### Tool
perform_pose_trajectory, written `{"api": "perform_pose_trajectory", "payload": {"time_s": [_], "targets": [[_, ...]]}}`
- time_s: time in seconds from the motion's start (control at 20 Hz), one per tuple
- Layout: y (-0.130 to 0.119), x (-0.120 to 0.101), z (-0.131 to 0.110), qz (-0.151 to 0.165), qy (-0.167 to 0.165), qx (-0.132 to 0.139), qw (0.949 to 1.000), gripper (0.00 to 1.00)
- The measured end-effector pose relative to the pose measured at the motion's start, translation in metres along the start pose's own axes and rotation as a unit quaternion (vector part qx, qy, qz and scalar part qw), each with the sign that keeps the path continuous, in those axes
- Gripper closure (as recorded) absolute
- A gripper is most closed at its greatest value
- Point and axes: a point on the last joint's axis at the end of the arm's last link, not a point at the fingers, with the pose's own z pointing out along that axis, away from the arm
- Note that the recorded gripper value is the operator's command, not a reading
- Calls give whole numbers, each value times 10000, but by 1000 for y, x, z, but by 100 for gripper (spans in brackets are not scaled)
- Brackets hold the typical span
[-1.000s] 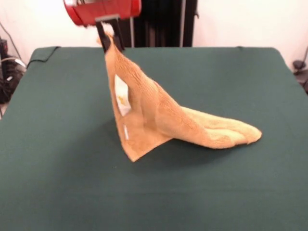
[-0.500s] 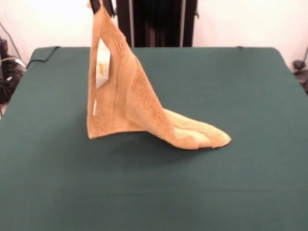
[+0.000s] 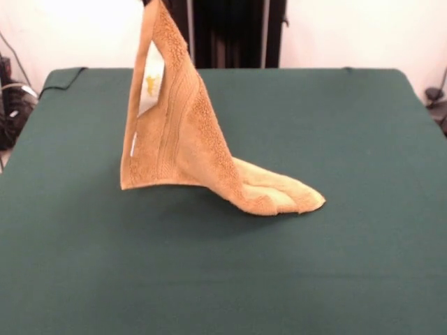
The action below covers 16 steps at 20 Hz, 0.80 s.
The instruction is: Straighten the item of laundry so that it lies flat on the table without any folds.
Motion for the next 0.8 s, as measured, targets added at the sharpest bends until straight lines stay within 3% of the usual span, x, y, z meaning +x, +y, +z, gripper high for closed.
{"api": "perform_pose_trajectory", "payload": {"time_s": [0.35, 0.8], "targets": [[21, 6, 29, -164, -476, 31, 9987, 100], [42, 14, 54, -306, -758, -14, 9967, 100]]}}
